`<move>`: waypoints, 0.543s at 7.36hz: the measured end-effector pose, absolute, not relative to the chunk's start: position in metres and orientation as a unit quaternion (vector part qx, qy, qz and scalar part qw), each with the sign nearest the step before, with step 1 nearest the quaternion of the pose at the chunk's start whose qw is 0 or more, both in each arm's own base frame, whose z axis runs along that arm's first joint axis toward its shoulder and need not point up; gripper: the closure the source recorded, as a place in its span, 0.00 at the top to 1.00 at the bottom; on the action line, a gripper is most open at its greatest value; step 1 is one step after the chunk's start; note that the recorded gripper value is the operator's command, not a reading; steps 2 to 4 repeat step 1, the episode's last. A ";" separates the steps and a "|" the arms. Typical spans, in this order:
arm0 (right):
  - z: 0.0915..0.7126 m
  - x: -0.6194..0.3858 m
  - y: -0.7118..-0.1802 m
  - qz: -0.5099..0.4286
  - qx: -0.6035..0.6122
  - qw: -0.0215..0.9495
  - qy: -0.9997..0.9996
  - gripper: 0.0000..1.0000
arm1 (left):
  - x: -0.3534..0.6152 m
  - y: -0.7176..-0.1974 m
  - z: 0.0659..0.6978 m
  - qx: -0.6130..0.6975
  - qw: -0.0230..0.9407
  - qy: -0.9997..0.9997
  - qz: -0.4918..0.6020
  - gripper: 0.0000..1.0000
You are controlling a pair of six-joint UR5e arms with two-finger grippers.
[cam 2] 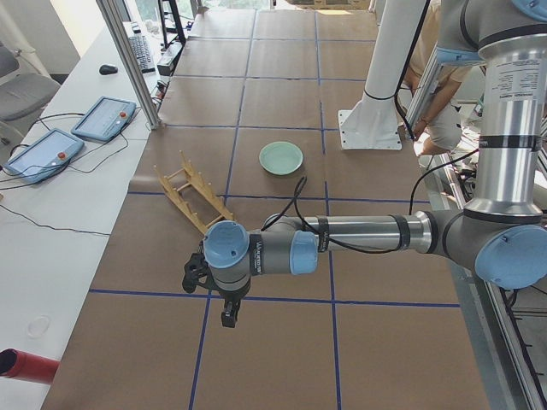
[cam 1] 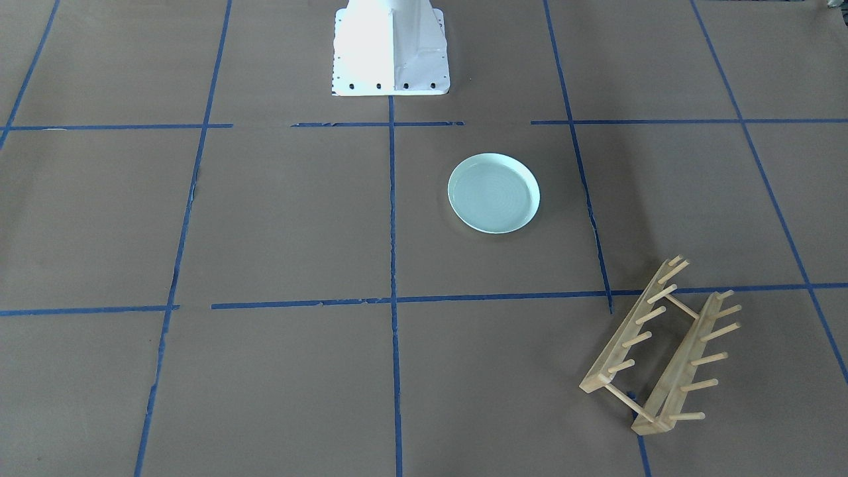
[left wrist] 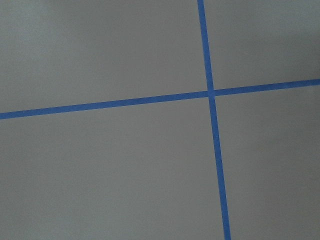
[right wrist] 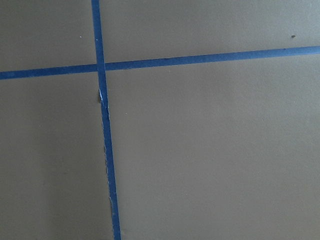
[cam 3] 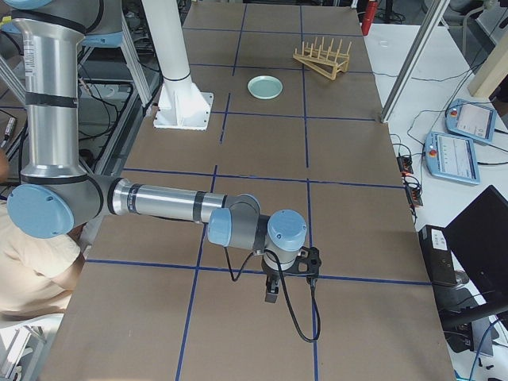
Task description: Place plate on table
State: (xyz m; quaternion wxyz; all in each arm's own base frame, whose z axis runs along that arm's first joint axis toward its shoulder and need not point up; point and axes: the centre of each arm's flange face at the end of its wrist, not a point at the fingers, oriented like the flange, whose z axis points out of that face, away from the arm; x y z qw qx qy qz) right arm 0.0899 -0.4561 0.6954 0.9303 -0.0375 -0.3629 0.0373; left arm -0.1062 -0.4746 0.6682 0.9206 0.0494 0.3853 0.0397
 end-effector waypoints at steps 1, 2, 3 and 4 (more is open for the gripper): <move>0.695 0.090 -0.456 0.037 -0.037 0.930 -0.363 1.00 | -0.106 -0.475 0.668 0.049 0.921 0.385 0.040 1.00; 0.695 0.090 -0.456 0.037 -0.037 0.930 -0.363 1.00 | -0.106 -0.475 0.668 0.049 0.921 0.385 0.040 1.00; 0.695 0.090 -0.456 0.037 -0.037 0.930 -0.363 1.00 | -0.106 -0.475 0.668 0.049 0.921 0.385 0.040 1.00; 0.695 0.090 -0.456 0.037 -0.037 0.930 -0.363 1.00 | -0.106 -0.475 0.668 0.049 0.921 0.385 0.040 1.00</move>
